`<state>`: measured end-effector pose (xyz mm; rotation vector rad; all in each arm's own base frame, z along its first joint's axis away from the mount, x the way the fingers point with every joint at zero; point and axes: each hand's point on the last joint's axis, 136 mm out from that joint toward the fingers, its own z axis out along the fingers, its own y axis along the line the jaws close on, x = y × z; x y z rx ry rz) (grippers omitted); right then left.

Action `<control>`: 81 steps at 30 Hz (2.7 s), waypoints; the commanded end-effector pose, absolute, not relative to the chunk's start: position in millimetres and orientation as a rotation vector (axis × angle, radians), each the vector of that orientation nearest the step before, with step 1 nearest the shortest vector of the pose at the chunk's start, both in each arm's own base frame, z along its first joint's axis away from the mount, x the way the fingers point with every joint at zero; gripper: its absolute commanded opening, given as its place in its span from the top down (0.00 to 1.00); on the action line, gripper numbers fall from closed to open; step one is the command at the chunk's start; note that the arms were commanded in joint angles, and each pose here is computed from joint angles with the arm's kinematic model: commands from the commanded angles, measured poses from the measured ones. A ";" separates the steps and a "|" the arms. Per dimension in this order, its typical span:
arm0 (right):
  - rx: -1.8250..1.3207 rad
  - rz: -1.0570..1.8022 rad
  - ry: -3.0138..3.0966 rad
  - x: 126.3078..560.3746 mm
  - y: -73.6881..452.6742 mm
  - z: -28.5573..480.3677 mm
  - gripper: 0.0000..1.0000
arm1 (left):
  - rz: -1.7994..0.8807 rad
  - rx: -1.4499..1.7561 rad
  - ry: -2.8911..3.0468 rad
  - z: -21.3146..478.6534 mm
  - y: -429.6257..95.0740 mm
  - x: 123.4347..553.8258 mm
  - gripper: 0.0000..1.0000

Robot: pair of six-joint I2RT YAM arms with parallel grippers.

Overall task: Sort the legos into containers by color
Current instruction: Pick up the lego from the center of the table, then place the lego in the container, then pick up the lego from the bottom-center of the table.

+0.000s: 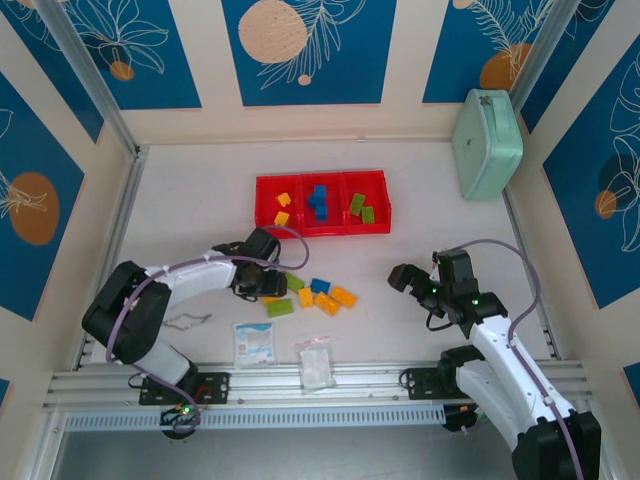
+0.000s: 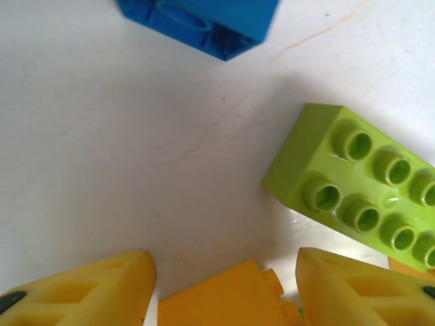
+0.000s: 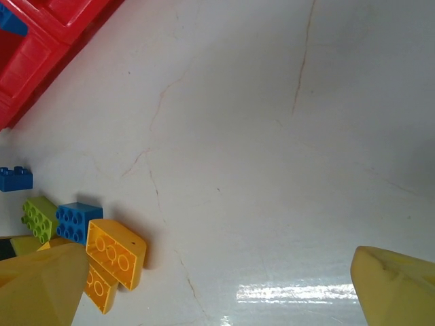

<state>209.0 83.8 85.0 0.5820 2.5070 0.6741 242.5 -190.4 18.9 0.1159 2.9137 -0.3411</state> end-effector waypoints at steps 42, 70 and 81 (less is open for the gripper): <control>0.607 0.724 2.480 200.0 86.3 88.0 0.01 | -0.252 -0.138 2.345 171.2 -160.5 425.4 0.62; 0.192 0.770 2.658 196.7 142.4 115.8 0.01 | -0.264 -0.056 2.299 189.1 -177.0 467.4 0.01; -0.856 0.337 2.668 196.5 215.7 101.4 0.01 | -0.546 0.033 2.308 209.0 -169.4 349.7 0.01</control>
